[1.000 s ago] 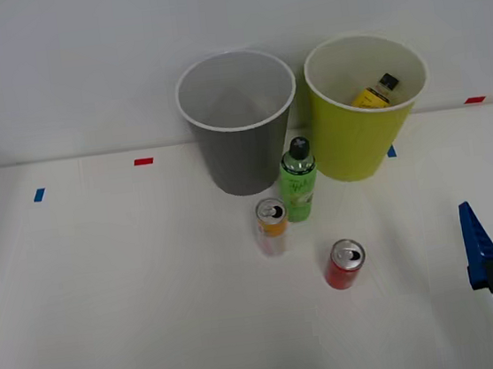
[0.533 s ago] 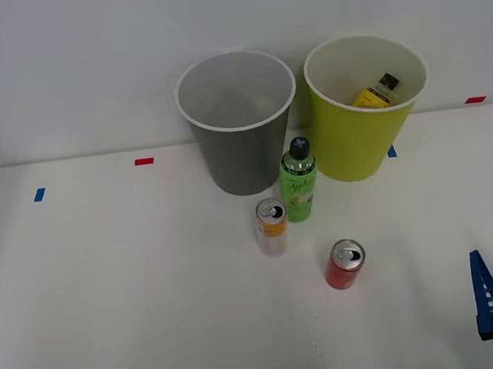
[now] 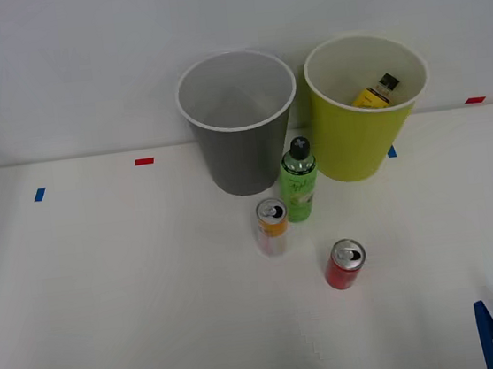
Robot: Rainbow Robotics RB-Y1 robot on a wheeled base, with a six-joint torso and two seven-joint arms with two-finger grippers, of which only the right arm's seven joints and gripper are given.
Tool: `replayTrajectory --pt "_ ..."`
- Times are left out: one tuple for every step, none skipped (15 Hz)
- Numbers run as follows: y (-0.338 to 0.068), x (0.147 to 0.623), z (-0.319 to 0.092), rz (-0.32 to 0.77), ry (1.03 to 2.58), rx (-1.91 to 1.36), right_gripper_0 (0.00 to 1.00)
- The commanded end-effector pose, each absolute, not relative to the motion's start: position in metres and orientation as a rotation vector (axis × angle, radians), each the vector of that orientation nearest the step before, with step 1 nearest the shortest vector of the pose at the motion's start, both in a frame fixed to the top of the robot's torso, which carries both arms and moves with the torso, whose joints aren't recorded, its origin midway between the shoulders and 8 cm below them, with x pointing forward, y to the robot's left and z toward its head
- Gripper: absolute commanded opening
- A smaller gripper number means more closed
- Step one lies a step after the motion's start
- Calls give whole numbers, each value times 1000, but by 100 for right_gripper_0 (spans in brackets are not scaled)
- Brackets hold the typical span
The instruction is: Put cans in the gray bin, plastic bottles in the light green bin
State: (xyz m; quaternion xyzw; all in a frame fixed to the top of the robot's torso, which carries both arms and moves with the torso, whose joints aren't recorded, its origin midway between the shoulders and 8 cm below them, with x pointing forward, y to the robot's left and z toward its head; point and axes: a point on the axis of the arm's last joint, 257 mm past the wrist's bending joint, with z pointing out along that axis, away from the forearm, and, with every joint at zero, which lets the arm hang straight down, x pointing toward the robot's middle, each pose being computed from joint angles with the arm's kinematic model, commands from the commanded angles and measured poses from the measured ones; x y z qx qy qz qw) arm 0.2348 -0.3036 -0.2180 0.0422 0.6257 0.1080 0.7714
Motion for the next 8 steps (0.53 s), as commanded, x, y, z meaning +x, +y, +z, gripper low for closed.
replayTrajectory --pt "-302 216 -223 240 1378 104 100" --pt "-303 211 -222 252 1382 99 100" --pt "-305 207 -224 252 1395 94 100" --pt "-308 206 -224 250 1403 88 100" --pt "-309 206 -224 254 1408 80 100" --pt "-308 205 -225 269 1416 79 100" --pt "-306 205 -227 301 1425 84 100" --pt "-306 204 -227 325 1430 93 100"
